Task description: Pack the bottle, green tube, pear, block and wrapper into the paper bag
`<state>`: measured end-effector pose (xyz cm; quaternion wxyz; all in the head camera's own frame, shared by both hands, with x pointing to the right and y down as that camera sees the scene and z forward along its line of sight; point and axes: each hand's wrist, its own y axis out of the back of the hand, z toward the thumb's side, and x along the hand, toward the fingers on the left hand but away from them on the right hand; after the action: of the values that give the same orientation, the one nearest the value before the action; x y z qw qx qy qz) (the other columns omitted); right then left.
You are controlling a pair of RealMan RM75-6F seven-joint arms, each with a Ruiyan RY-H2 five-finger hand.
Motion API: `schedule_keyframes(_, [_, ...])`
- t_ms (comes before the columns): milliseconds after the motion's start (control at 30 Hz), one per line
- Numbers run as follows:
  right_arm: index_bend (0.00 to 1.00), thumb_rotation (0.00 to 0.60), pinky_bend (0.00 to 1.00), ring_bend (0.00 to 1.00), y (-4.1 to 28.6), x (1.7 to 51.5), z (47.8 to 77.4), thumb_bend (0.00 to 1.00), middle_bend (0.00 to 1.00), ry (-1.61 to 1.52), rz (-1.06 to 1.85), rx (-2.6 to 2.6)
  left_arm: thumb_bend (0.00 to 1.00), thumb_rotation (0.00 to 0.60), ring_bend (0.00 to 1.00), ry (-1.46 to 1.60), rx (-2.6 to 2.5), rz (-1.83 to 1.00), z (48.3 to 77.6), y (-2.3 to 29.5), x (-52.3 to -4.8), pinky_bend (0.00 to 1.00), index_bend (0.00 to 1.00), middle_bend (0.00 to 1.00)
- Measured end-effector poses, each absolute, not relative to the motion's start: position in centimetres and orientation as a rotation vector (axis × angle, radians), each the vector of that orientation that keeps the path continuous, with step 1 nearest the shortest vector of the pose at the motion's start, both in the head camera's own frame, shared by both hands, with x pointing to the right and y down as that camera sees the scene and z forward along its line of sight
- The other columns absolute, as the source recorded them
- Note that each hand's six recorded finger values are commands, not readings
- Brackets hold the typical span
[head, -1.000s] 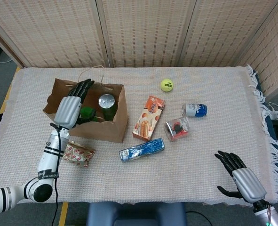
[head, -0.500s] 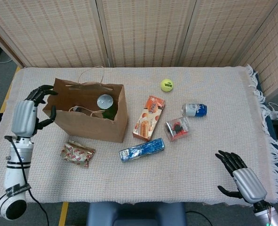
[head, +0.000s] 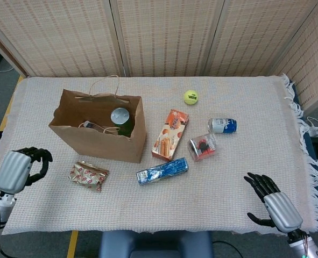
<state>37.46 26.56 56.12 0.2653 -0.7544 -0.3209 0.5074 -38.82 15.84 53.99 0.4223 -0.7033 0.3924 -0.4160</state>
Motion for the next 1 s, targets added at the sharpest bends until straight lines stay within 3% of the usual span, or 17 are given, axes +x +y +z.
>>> schedule_keyframes(33, [0.0,0.6,0.03,0.0,26.5,37.4,56.2,0.12,0.0,-0.865,1.37,-2.038,0.45,0.6,0.27,0.906,-1.767,-1.03,54.4,16.5,-38.5,0.38,0.24,0.27])
schedule_keyframes(100, [0.0,0.6,0.03,0.0,26.5,37.3,56.2,0.12,0.0,-0.862,1.371,-2.039,0.41,0.6,0.09,0.715,-1.779,-1.007,55.5,18.3,-37.4,0.23,0.07,0.09])
schedule_keyframes(167, [0.0,0.6,0.03,0.0,26.6,37.3,56.3,0.12,0.0,-0.857,1.373,-2.039,0.4,0.6,0.02,0.57,-1.782,-0.996,56.6,19.5,-36.5,0.18,0.02,0.02])
schedule_keyframes(500, [0.0,0.6,0.03,0.0,26.4,37.5,56.2,0.12,0.0,-0.862,1.376,-2.045,0.38,0.6,0.0,0.1,-1.77,-1.038,63.7,21.4,-31.0,0.13,0.0,0.0])
schedule_keyframes(700, [0.0,0.6,0.03,0.0,26.3,37.8,56.2,0.12,0.0,-0.867,1.385,-2.055,0.37,0.6,0.0,0.013,-1.777,-1.021,66.7,21.3,-27.4,0.13,0.0,0.0])
schedule_keyframes(1000, [0.0,0.6,0.03,0.0,26.4,37.7,56.3,0.12,0.0,-0.862,1.392,-2.069,0.38,0.6,0.0,-0.028,-1.722,-1.098,69.7,19.4,-27.6,0.17,0.0,0.0])
